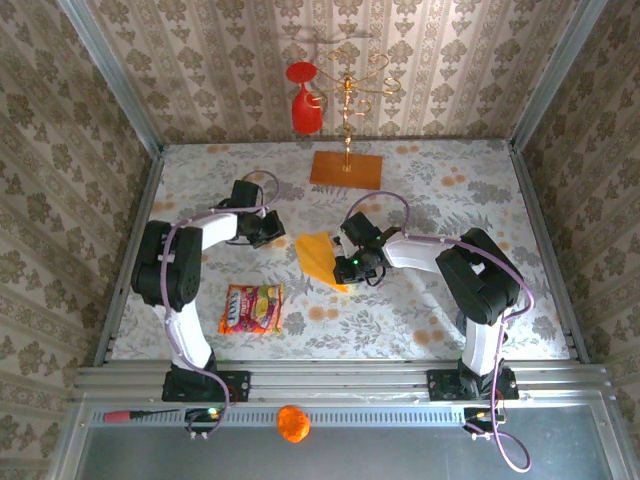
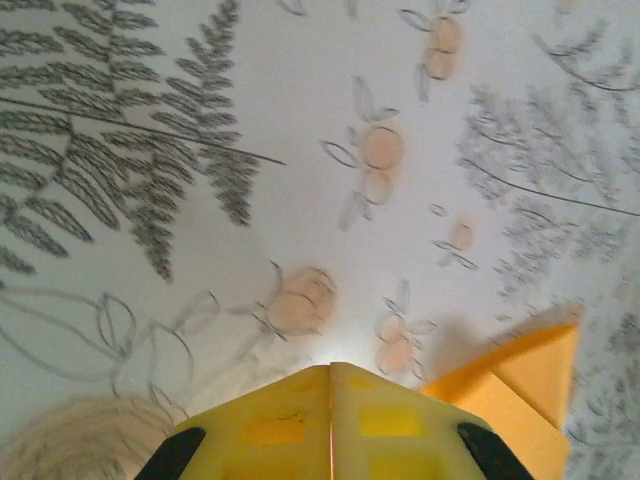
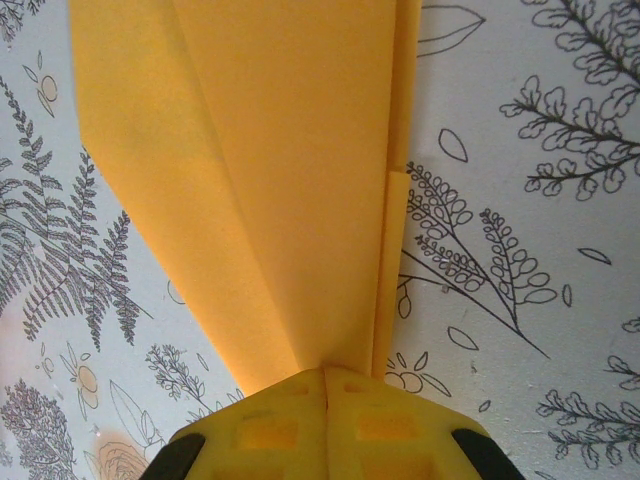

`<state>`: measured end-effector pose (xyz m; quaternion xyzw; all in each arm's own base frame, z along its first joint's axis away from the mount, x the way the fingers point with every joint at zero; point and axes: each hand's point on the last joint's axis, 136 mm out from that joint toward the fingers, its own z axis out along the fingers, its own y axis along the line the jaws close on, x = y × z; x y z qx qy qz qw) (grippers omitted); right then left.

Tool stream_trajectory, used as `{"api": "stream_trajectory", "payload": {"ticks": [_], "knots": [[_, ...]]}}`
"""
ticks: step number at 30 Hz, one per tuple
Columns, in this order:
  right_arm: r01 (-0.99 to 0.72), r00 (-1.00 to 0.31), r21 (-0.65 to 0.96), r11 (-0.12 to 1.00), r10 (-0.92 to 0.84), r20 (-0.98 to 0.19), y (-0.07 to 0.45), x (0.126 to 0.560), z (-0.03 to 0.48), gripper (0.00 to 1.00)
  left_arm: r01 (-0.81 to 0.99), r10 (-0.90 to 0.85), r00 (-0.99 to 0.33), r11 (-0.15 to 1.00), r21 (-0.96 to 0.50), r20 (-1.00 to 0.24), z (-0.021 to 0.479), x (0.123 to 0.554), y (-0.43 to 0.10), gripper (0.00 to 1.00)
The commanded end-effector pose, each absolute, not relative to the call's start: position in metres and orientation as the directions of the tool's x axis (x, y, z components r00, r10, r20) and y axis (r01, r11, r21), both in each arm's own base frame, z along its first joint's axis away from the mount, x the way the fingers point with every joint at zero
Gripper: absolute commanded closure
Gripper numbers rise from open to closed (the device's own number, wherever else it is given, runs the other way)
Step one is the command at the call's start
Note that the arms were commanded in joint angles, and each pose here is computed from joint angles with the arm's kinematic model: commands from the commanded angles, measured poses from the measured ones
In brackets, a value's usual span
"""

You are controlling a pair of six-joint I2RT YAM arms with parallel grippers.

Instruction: Fold a paper plane with a square sheet of paper (pick it up from the middle)

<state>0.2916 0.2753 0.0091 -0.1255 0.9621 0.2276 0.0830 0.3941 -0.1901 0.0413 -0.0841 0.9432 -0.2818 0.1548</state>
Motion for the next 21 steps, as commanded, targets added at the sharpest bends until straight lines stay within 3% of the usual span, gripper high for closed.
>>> {"api": "stream_trajectory", "payload": {"ticks": [1,10,21], "knots": [[-0.178,-0.980,0.166,0.970,-0.190,0.059,0.203,0.234,-0.052,0.94,0.016,-0.207,-0.933,0.792,-0.611,-0.293,0.078,0.375,-0.218,0.91],[-0.172,-0.982,0.191,0.967,-0.184,0.049,0.207,0.234,-0.053,0.93,0.070,-0.110,-0.970,0.729,-0.681,-0.218,0.058,0.333,-0.294,0.90],[-0.202,-0.978,0.318,0.926,-0.206,-0.023,0.230,0.241,-0.033,0.92,0.047,-0.068,-0.984,0.789,-0.613,-0.163,0.016,0.329,-0.294,0.91]]}}
